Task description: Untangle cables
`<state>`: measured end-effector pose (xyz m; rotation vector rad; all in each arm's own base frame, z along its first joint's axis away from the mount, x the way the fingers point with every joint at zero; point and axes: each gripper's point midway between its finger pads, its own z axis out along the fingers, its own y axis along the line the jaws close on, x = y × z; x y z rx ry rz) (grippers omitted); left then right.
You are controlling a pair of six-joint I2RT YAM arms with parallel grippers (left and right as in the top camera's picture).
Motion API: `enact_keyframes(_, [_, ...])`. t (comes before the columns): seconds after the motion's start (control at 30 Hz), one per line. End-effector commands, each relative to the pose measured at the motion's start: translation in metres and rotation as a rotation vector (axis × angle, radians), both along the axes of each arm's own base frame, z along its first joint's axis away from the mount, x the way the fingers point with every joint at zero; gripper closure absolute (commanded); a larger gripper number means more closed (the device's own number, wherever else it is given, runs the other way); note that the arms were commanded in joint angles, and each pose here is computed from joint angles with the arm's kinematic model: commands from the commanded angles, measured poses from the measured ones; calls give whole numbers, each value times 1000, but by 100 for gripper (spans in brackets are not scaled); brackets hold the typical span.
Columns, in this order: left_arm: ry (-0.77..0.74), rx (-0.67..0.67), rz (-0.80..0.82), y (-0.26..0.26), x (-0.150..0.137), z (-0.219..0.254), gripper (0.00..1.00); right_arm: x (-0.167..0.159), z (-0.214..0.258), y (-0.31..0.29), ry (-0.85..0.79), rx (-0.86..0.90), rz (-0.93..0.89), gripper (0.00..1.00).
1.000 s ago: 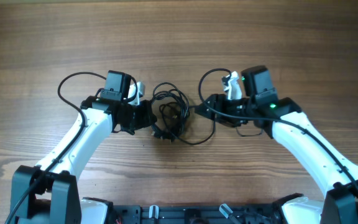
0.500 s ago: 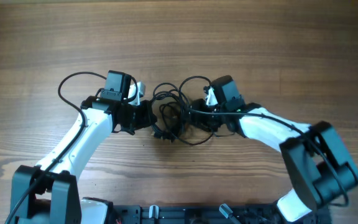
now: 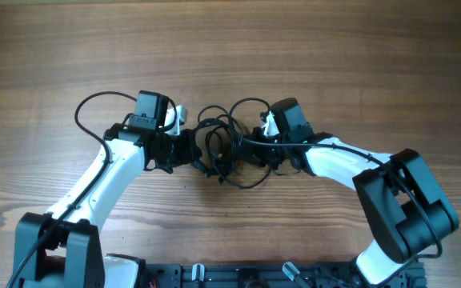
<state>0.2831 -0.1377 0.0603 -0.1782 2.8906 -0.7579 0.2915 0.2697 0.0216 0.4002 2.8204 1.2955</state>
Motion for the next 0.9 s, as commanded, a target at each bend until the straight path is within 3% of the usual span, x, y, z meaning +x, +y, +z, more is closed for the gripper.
enact_keyframes(0.0, [9, -18, -30, -4, -5, -2, 96, -2, 34, 1, -126, 27, 79, 96])
enact_keyframes(0.13, [10, -3, -25, -2, -5, -4, 96, -13, 84, 0, -272, 73, 167, 96])
enact_keyframes(0.33, [24, 3, -25, 0, -8, -5, 96, -13, 137, -33, -409, 104, 150, 96])
enact_keyframes(0.47, [28, 4, -25, 0, -8, -5, 96, -28, 167, -41, -542, 273, 319, 96])
enact_keyframes(0.6, [28, 4, -24, 0, -9, -5, 96, -31, 192, -64, -546, 442, 326, 96])
enact_keyframes(0.87, [28, 4, -24, 0, -9, -5, 96, -12, 193, -96, -553, 428, 218, 96])
